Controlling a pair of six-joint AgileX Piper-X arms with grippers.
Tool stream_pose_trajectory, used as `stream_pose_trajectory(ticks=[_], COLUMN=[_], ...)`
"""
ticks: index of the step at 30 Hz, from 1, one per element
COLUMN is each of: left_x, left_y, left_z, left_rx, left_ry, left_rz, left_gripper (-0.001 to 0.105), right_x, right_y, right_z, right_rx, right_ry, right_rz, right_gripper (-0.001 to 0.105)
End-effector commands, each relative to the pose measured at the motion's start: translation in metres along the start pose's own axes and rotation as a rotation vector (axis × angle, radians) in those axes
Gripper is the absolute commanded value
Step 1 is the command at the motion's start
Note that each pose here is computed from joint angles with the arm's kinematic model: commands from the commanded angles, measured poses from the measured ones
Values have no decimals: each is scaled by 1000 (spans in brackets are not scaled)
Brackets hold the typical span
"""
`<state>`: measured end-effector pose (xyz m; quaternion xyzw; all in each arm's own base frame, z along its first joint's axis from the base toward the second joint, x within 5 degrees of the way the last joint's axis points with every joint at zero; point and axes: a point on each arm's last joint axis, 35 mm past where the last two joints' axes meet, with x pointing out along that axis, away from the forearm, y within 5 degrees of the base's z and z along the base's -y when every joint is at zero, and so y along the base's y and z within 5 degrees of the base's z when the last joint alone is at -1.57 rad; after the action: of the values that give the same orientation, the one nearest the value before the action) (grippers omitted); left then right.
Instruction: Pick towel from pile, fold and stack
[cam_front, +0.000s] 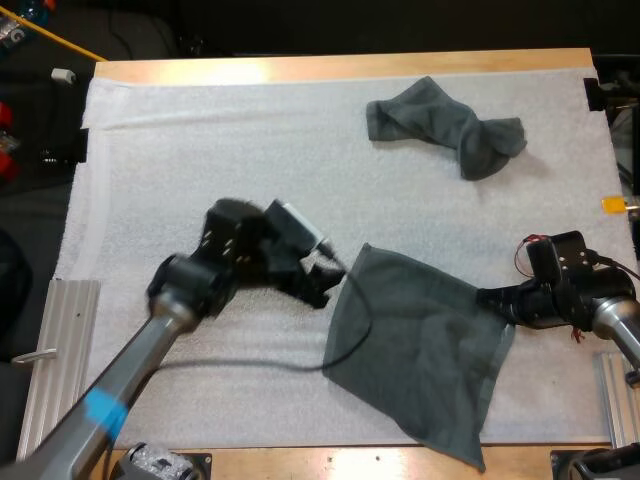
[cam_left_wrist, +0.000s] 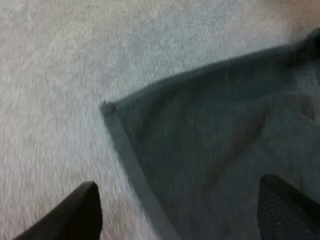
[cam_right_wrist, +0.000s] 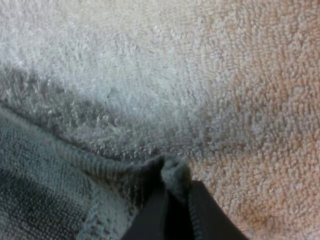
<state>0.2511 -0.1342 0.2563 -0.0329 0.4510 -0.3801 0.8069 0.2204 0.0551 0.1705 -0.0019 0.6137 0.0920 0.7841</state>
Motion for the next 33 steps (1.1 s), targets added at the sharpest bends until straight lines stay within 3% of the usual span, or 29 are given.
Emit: stream_pose_trajectory(ticks=[1, 13, 21, 24, 33], left_x=[7, 82, 118, 131, 152], left_y=[-3, 5, 23, 28, 35], left_z=[12, 46, 33, 25, 26], left_rx=[12, 24, -22, -46, -108], left_ry=[-9, 111, 228, 267, 305], left_rz=[9, 87, 105, 70, 20], left_gripper=[64, 64, 64, 64, 62], right_x=[-1, -1, -1, -1, -1], right_y=[-1, -1, -1, -1, -1], right_z=[-2, -2, -2, -2, -3], right_rx=[-5, -4, -4, -4, -3], right_ry=[5, 9, 9, 9, 20], right_rz=[0, -1, -1, -1, -2], right_gripper=[0, 0, 0, 0, 0])
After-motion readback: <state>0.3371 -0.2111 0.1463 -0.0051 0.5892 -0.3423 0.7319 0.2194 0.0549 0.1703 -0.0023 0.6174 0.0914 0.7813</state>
